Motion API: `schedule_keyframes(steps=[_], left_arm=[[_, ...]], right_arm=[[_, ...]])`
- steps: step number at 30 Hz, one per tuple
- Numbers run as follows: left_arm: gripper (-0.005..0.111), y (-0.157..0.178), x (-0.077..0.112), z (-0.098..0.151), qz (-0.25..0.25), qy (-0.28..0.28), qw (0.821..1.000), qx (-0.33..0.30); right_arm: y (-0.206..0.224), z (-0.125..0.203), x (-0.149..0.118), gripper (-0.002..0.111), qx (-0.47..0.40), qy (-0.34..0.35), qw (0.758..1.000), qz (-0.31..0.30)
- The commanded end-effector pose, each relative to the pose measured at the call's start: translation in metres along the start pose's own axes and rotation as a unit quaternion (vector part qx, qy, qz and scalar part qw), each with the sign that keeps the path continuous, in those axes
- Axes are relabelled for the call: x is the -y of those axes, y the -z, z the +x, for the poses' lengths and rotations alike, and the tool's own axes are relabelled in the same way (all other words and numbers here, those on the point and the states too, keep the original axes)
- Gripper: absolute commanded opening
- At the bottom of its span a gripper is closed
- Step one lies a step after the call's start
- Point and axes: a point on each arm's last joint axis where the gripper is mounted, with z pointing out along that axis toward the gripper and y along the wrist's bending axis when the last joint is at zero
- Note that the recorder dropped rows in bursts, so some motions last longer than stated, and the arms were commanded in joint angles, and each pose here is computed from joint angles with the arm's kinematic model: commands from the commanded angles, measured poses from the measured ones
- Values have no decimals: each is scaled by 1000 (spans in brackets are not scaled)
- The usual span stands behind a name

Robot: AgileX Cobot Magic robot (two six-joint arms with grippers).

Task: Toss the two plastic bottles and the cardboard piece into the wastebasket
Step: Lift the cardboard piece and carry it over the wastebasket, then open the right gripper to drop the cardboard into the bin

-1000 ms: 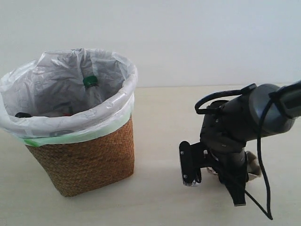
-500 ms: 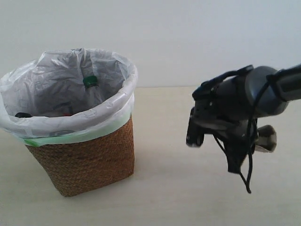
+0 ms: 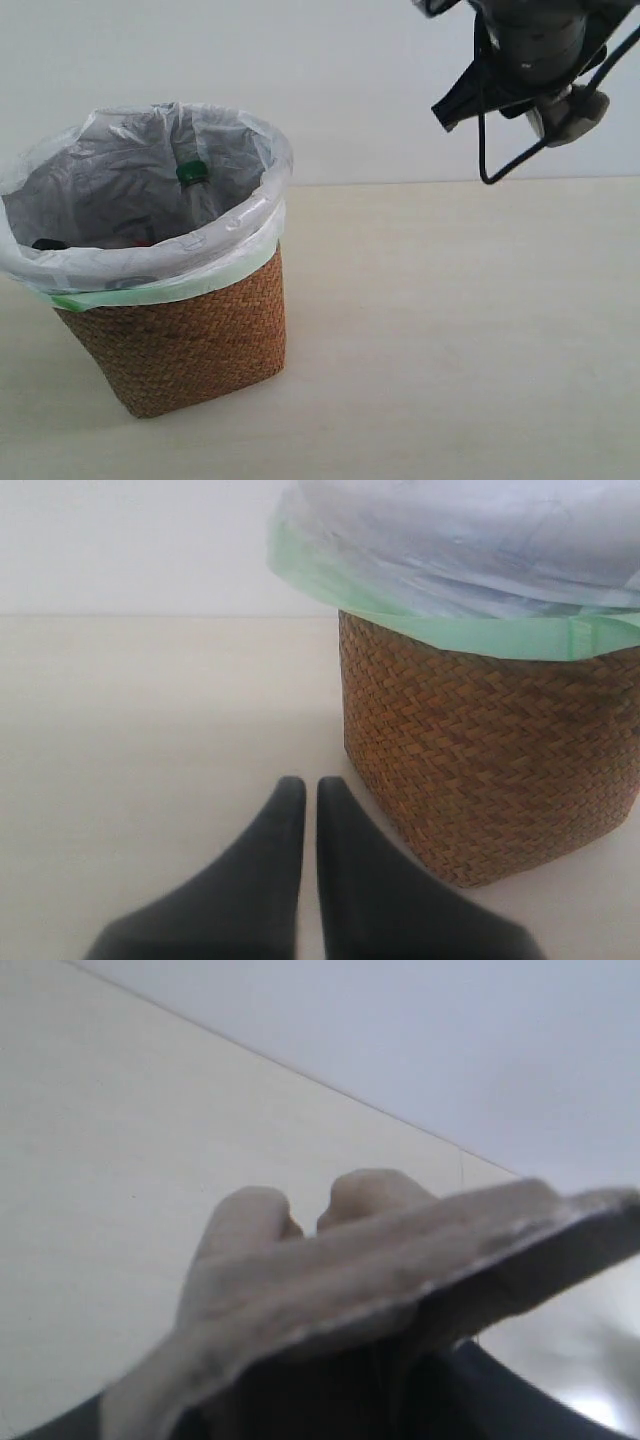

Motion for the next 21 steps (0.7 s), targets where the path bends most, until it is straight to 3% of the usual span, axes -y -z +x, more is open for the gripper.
schedule_keyframes(steps=[1, 6, 10, 12, 15, 19, 21], left_arm=[[4, 0, 0, 1, 4, -1, 1000, 2], [4, 0, 0, 1, 4, -1, 1000, 2], [4, 0, 0, 1, 4, -1, 1000, 2], [4, 0, 0, 1, 4, -1, 1000, 2], [4, 0, 0, 1, 4, -1, 1000, 2], [4, 0, 0, 1, 4, -1, 1000, 2], [4, 0, 0, 1, 4, -1, 1000, 2]], right_arm=[[10, -5, 14, 0, -9, -52, 998, 14], [7, -2, 4, 0, -30, -72, 997, -21], [6, -8, -19, 0, -16, -107, 986, -124], [11, -15, -31, 0, 6, -139, 969, -202], [32, -34, -45, 0, 43, -188, 919, -344], [89, -69, -44, 1, 149, -214, 814, -518], [110, -80, -45, 11, 186, -212, 776, -564]])
